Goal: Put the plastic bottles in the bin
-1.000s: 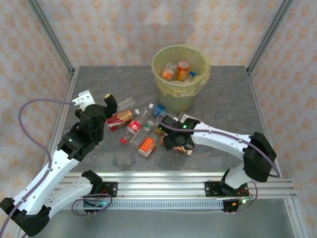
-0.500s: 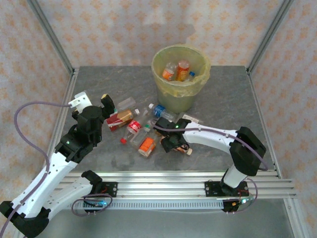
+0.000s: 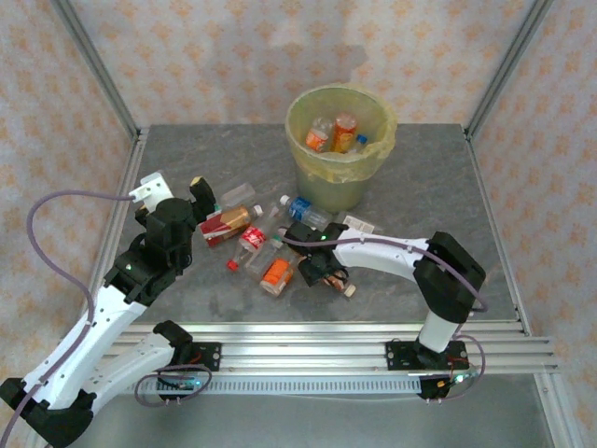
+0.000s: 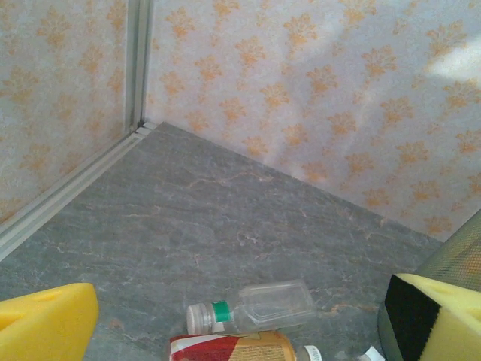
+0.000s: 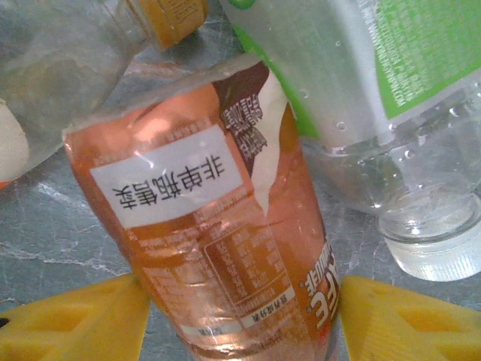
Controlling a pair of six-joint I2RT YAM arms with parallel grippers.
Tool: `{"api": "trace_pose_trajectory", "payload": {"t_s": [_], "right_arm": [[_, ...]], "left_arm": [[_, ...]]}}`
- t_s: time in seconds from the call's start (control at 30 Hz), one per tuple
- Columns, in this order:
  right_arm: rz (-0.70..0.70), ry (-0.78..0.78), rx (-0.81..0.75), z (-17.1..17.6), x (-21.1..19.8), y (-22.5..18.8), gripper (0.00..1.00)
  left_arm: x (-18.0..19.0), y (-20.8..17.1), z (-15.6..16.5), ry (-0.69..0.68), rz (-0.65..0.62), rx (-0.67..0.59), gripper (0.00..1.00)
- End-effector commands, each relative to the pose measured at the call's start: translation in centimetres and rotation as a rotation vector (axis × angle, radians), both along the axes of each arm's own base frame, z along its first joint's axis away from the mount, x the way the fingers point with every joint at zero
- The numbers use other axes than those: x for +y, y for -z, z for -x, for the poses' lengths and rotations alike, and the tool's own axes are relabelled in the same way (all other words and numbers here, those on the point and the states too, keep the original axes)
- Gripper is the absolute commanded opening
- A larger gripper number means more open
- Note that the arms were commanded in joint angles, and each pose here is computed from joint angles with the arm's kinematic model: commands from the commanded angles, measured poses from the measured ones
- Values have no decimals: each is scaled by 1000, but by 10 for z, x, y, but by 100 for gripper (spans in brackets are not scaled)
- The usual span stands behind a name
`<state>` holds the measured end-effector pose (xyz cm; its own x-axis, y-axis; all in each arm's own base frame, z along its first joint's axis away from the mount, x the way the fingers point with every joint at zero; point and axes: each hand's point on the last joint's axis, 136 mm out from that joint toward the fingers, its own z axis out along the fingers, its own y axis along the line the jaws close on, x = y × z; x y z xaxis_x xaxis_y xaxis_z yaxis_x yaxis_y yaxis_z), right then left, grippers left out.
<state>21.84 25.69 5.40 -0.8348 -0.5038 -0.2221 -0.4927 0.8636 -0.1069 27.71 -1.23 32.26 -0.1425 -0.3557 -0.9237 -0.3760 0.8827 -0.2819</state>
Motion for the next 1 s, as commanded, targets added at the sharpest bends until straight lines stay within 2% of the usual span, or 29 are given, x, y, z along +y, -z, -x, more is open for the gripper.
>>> {"api": "trace_pose_trajectory", "payload": {"t_s": [0.0, 0.33, 0.57, 0.97], "right_arm": [[-52, 3, 45, 7, 12, 3, 64], [-53, 28, 79, 15, 10, 8, 61], [-23, 21, 54, 7, 9, 15, 69], [0, -3, 16, -1, 9, 17, 72]], "left_arm": [[7, 5, 3, -33, -3, 15, 100], [7, 9, 2, -32, 2, 22, 100], [7, 8, 2, -29, 8, 23, 100], [8, 11, 1, -29, 11, 32, 100]]}}
